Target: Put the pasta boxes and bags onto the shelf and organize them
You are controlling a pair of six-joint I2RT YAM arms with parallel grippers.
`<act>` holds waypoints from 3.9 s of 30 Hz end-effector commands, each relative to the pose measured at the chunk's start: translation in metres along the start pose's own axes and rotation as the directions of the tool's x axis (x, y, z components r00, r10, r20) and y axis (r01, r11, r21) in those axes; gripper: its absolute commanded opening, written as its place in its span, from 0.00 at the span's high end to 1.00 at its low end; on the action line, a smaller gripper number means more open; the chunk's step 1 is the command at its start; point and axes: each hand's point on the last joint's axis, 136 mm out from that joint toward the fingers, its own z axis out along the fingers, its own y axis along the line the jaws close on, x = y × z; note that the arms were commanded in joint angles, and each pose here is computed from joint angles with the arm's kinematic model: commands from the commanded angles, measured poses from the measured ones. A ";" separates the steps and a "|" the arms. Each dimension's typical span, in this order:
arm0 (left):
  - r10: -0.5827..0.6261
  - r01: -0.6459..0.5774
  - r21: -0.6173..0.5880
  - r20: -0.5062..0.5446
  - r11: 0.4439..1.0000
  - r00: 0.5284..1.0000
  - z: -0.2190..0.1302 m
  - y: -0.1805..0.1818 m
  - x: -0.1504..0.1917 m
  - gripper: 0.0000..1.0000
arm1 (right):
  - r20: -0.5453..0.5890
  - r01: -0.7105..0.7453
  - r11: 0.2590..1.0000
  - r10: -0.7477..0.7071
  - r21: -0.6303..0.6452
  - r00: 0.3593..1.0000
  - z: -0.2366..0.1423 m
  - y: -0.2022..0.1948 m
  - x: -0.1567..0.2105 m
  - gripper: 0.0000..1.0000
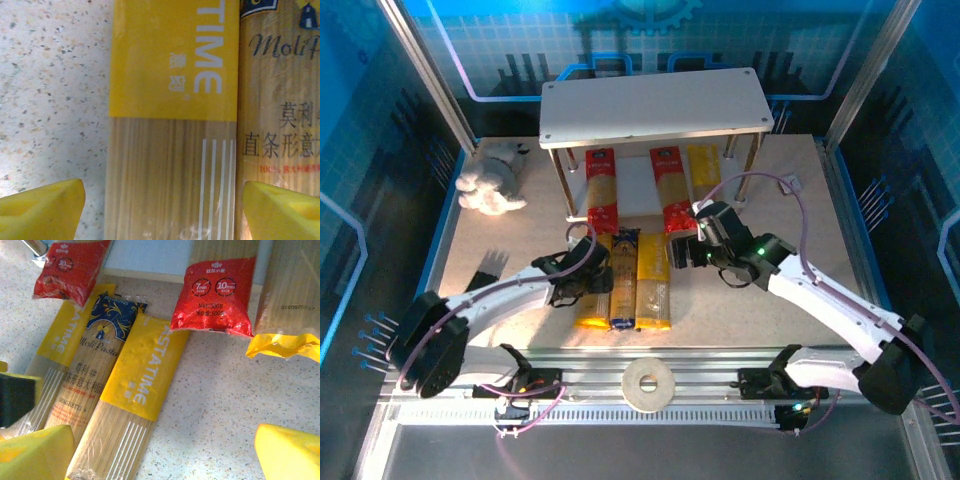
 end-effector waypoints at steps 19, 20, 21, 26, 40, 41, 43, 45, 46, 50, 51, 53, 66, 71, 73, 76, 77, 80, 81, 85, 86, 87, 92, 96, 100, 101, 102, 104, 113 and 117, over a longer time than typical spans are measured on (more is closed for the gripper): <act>-0.110 0.101 -0.080 -0.117 0.992 0.987 0.056 0.033 0.024 0.24 | -0.005 -0.045 0.999 0.045 0.022 0.999 0.000 -0.027 0.013 0.06; -0.106 0.098 -0.071 -0.130 0.993 0.986 0.058 0.031 0.027 0.31 | -0.007 -0.046 0.999 0.046 0.021 0.999 0.001 -0.027 0.014 0.06; -0.105 0.097 -0.059 -0.144 0.993 0.984 0.060 0.028 0.029 0.38 | -0.010 -0.047 0.999 0.047 0.020 0.999 0.002 -0.027 0.014 0.06; -0.081 0.084 0.005 -0.204 0.996 0.976 0.056 0.016 0.037 0.58 | -0.006 -0.047 0.999 0.047 0.022 0.999 0.000 -0.027 0.013 0.06; 0.032 0.015 0.131 -0.344 0.991 0.938 -0.023 0.006 0.076 0.93 | 0.024 -0.056 0.998 0.055 0.017 0.998 -0.006 -0.028 0.009 0.06; 0.030 0.017 0.131 -0.349 0.991 0.937 -0.030 0.008 0.078 0.96 | 0.026 -0.054 0.998 0.054 0.015 0.998 -0.007 -0.028 0.009 0.06; 0.027 0.023 0.138 -0.350 0.990 0.936 -0.046 0.012 0.082 0.99 | 0.032 -0.056 0.998 0.055 0.014 0.998 -0.007 -0.028 0.007 0.06; 0.021 0.048 0.200 -0.328 0.979 0.944 -0.055 0.003 0.080 1.00 | 0.037 -0.056 0.998 0.055 0.009 0.998 -0.008 -0.027 0.005 0.06; 0.020 0.051 0.207 -0.325 0.977 0.946 -0.060 0.002 0.079 1.00 | 0.038 -0.056 0.998 0.056 0.008 0.998 -0.008 -0.027 0.005 0.06; 0.047 0.024 0.237 -0.292 0.971 0.955 -0.084 -0.006 0.070 1.00 | 0.041 -0.060 0.998 0.060 -0.005 0.997 -0.008 -0.024 0.003 0.06; 0.056 0.016 0.249 -0.280 0.968 0.958 -0.092 -0.010 0.066 1.00 | 0.043 -0.060 0.998 0.060 -0.003 0.997 -0.009 -0.025 0.003 0.06; 0.073 0.003 0.269 -0.269 0.963 0.960 -0.107 -0.014 0.061 1.00 | 0.049 -0.057 0.998 0.057 0.011 0.997 -0.011 -0.027 0.002 0.06; 0.054 0.006 0.456 -0.117 0.890 0.992 -0.194 -0.039 0.020 1.00 | 0.092 -0.050 0.999 0.048 0.015 0.995 -0.022 -0.029 -0.006 0.06; 0.032 -0.056 0.521 0.055 0.852 0.998 -0.194 -0.075 -0.029 1.00 | 0.088 -0.039 0.999 0.039 0.003 0.995 -0.024 -0.027 -0.005 0.06; 0.030 -0.089 0.511 0.124 0.855 0.992 -0.189 -0.088 -0.052 1.00 | 0.091 -0.031 0.999 0.030 0.013 0.995 -0.027 -0.029 -0.006 0.06; 0.003 -0.122 0.474 0.245 0.872 0.970 -0.185 -0.101 -0.090 1.00 | 0.103 -0.018 1.000 0.016 0.025 0.995 -0.034 -0.032 -0.009 0.06; -0.007 -0.130 0.464 0.282 0.876 0.959 -0.185 -0.104 -0.102 1.00 | 0.108 -0.014 1.000 0.011 0.026 0.994 -0.036 -0.032 -0.010 0.06; -0.024 -0.139 0.429 0.353 0.893 0.935 -0.179 -0.111 -0.137 1.00 | 0.124 -0.001 1.000 -0.002 0.026 0.992 -0.044 -0.031 -0.016 0.06; -0.028 -0.137 0.423 0.362 0.896 0.932 -0.175 -0.113 -0.147 1.00 | 0.125 0.001 1.000 -0.004 0.026 0.992 -0.045 -0.031 -0.017 0.06; -0.063 -0.111 0.402 0.396 0.909 0.916 -0.157 -0.118 -0.185 1.00 | 0.123 0.010 1.000 -0.013 0.022 0.992 -0.050 -0.032 -0.018 0.06; -0.069 -0.103 0.396 0.398 0.912 0.915 -0.151 -0.119 -0.192 1.00 | 0.121 0.010 1.000 -0.012 0.020 0.993 -0.051 -0.032 -0.018 0.06; -0.077 -0.092 0.394 0.393 0.914 0.916 -0.145 -0.120 -0.200 1.00 | 0.121 0.008 1.000 -0.010 0.019 0.993 -0.052 -0.033 -0.018 0.06; -0.096 -0.058 0.377 0.378 0.925 0.921 -0.111 -0.131 -0.223 1.00 | 0.132 0.007 1.000 -0.011 0.027 0.991 -0.056 -0.038 -0.018 0.05; -0.095 -0.042 0.346 0.370 0.937 0.924 -0.086 -0.142 -0.239 1.00 | 0.121 -0.001 1.000 -0.003 0.031 0.993 -0.054 -0.042 -0.017 0.05; -0.088 -0.033 0.293 0.389 0.955 0.917 -0.068 -0.147 -0.257 1.00 | 0.112 -0.002 0.999 -0.002 0.036 0.994 -0.052 -0.045 -0.016 0.05; -0.084 -0.032 0.277 0.395 0.960 0.915 -0.065 -0.147 -0.261 1.00 | 0.112 -0.002 0.999 -0.002 0.038 0.994 -0.053 -0.046 -0.016 0.05; -0.080 -0.030 0.262 0.399 0.965 0.914 -0.062 -0.147 -0.265 1.00 | 0.108 -0.004 0.999 -0.001 0.038 0.994 -0.052 -0.047 -0.015 0.05; -0.074 -0.023 0.232 0.400 0.972 0.913 -0.057 -0.145 -0.271 1.00 | 0.107 -0.010 0.999 0.005 0.042 0.994 -0.052 -0.050 -0.015 0.05; -0.112 0.038 0.197 0.380 0.980 0.918 -0.033 -0.129 -0.278 1.00 | 0.093 -0.037 0.999 0.034 0.037 0.995 -0.046 -0.058 -0.011 0.05; -0.118 0.056 0.181 0.350 0.982 0.929 -0.016 -0.127 -0.275 1.00 | 0.088 -0.042 0.998 0.039 0.039 0.995 -0.044 -0.060 -0.011 0.05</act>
